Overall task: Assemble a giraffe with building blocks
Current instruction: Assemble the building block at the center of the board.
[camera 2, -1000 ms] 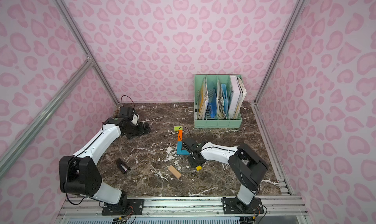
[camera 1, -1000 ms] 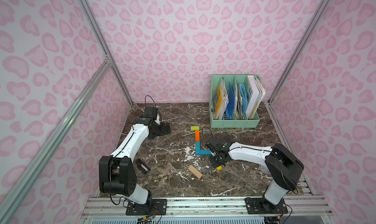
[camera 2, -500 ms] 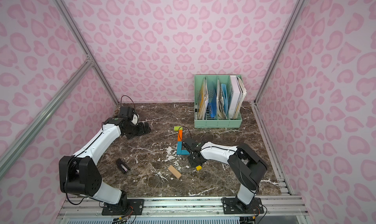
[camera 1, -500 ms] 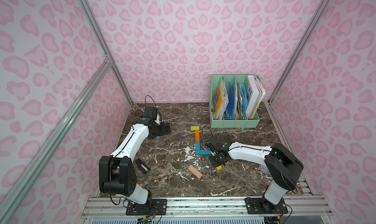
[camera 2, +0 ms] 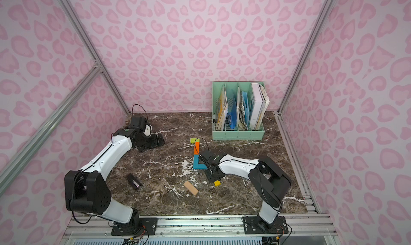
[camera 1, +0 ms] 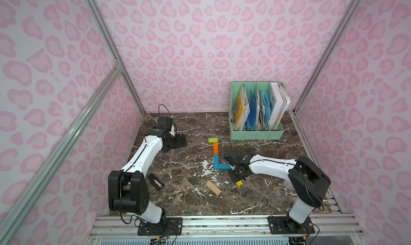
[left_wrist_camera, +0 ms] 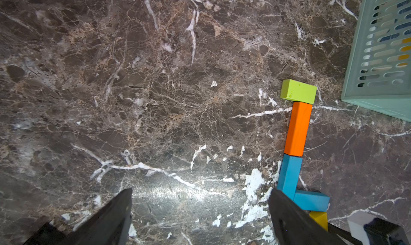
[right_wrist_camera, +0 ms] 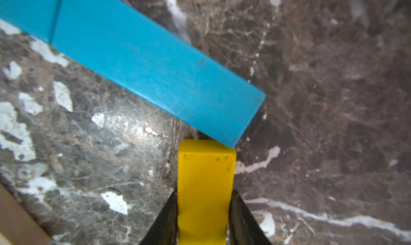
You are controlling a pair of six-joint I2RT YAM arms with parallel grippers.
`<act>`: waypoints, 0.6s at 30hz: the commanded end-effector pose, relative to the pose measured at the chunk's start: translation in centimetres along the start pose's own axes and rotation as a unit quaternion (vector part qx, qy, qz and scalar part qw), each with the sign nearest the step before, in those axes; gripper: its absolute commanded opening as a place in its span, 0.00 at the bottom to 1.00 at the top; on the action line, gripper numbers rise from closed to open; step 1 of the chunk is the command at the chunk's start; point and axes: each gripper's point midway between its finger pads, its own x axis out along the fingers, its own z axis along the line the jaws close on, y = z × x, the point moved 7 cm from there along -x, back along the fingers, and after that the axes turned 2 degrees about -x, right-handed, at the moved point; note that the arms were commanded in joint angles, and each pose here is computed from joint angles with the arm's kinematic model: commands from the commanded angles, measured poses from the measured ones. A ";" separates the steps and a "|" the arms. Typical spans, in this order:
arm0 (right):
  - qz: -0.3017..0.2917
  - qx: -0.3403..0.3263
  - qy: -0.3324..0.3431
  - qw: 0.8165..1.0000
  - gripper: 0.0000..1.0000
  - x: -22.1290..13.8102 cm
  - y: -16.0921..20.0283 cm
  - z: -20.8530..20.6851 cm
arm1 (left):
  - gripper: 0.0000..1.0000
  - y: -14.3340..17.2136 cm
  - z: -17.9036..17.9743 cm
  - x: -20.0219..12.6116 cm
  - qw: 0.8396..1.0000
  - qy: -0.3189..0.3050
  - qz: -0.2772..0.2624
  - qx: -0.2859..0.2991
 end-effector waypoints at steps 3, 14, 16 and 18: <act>0.006 -0.005 0.015 1.000 0.60 0.0 0.2 -0.3 | 0.98 0.1 0.0 -0.1 1.000 -0.001 0.005 0.006; -0.228 0.042 0.029 0.972 0.73 -15.7 -6.9 -1.9 | 0.97 2.3 -2.2 -0.4 0.999 0.010 0.022 0.028; -0.264 0.069 0.028 0.962 0.76 -16.6 -7.1 -4.2 | 0.96 5.4 -4.5 -1.0 0.998 0.020 0.037 0.052; -0.277 0.103 0.024 0.955 0.76 -15.8 -6.8 -6.8 | 0.96 9.2 -6.7 -1.7 0.996 0.016 0.050 0.078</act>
